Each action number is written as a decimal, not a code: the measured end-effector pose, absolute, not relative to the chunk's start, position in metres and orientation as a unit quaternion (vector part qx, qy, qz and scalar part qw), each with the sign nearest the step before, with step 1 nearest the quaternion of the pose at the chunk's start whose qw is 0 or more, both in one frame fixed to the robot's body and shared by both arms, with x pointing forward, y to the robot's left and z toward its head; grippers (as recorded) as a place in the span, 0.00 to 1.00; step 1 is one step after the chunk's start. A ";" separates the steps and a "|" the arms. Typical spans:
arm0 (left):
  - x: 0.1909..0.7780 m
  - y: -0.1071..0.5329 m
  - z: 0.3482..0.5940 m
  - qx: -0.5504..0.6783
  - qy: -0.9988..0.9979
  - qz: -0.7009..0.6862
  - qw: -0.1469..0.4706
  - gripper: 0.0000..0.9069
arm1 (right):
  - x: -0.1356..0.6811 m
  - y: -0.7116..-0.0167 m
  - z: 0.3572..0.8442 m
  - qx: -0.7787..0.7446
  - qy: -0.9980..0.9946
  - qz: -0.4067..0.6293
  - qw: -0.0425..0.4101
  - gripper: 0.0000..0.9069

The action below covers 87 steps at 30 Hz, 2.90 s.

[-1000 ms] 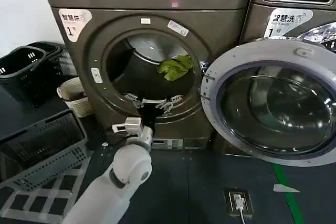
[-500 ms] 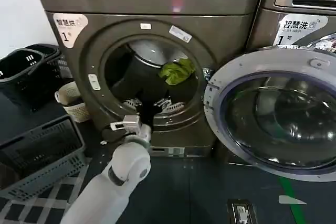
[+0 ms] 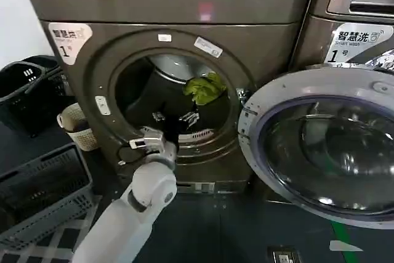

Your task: Grasp the clothes from the dryer.

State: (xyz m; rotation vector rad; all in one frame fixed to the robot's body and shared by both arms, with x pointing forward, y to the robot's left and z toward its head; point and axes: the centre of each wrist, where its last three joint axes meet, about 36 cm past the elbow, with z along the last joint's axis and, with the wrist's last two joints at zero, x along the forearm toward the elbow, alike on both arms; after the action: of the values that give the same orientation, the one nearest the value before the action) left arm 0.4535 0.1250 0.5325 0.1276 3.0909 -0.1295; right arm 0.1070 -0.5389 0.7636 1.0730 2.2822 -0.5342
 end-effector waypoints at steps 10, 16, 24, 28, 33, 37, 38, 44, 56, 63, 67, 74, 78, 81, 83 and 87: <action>0.455 0.124 0.533 0.042 0.998 -0.041 0.024 1.00 | 0.106 -0.540 0.766 0.401 0.849 -0.201 0.280 1.00; 0.456 0.123 0.532 0.042 0.998 -0.041 0.023 1.00 | 0.105 -0.541 0.767 0.402 0.848 -0.201 0.281 1.00; 0.457 0.123 0.533 0.042 0.998 -0.040 0.024 1.00 | 0.102 -0.542 0.768 0.406 0.846 -0.202 0.282 1.00; 0.458 0.123 0.534 0.042 0.998 -0.040 0.024 1.00 | 0.102 -0.542 0.768 0.406 0.845 -0.202 0.282 1.00; 0.458 0.124 0.534 0.041 0.998 -0.040 0.024 1.00 | 0.101 -0.543 0.768 0.407 0.845 -0.202 0.283 1.00; 0.460 0.124 0.534 0.041 0.998 -0.040 0.025 1.00 | 0.100 -0.544 0.769 0.408 0.844 -0.203 0.283 1.00; 0.460 0.124 0.535 0.041 0.998 -0.041 0.025 1.00 | 0.100 -0.544 0.769 0.408 0.844 -0.203 0.283 1.00; 0.460 0.124 0.535 0.041 0.998 -0.041 0.025 1.00 | 0.102 -0.544 0.769 0.405 0.844 -0.204 0.286 1.00; 0.460 0.123 0.535 0.041 0.998 -0.042 0.024 1.00 | 0.101 -0.545 0.769 0.405 0.843 -0.204 0.289 1.00; 0.460 0.125 0.534 0.039 0.998 -0.041 0.024 1.00 | 0.101 -0.545 0.769 0.405 0.842 -0.205 0.290 1.00; 0.460 0.125 0.534 0.039 0.998 -0.041 0.024 1.00 | 0.100 -0.544 0.770 0.405 0.842 -0.207 0.291 1.00; 0.464 0.124 0.534 0.037 0.998 -0.040 0.024 1.00 | 0.098 -0.544 0.772 0.406 0.839 -0.209 0.295 1.00; 0.468 0.121 0.534 0.038 0.998 -0.041 0.026 1.00 | 0.098 -0.545 0.773 0.406 0.838 -0.211 0.297 1.00; 0.473 0.117 0.534 0.039 0.998 -0.040 0.027 1.00 | 0.097 -0.545 0.774 0.406 0.838 -0.211 0.297 1.00; 0.477 0.115 0.534 0.040 0.998 -0.039 0.029 1.00 | 0.097 -0.545 0.775 0.406 0.837 -0.212 0.299 1.00; 0.487 0.109 0.533 0.041 0.998 -0.034 0.030 1.00 | 0.095 -0.545 0.776 0.407 0.837 -0.212 0.300 1.00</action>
State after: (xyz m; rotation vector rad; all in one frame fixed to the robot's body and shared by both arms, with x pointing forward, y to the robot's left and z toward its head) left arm 0.4875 0.1086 0.5330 0.1267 3.0768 -0.1051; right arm 0.0954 -0.5454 0.7755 1.0793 2.2210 -0.5616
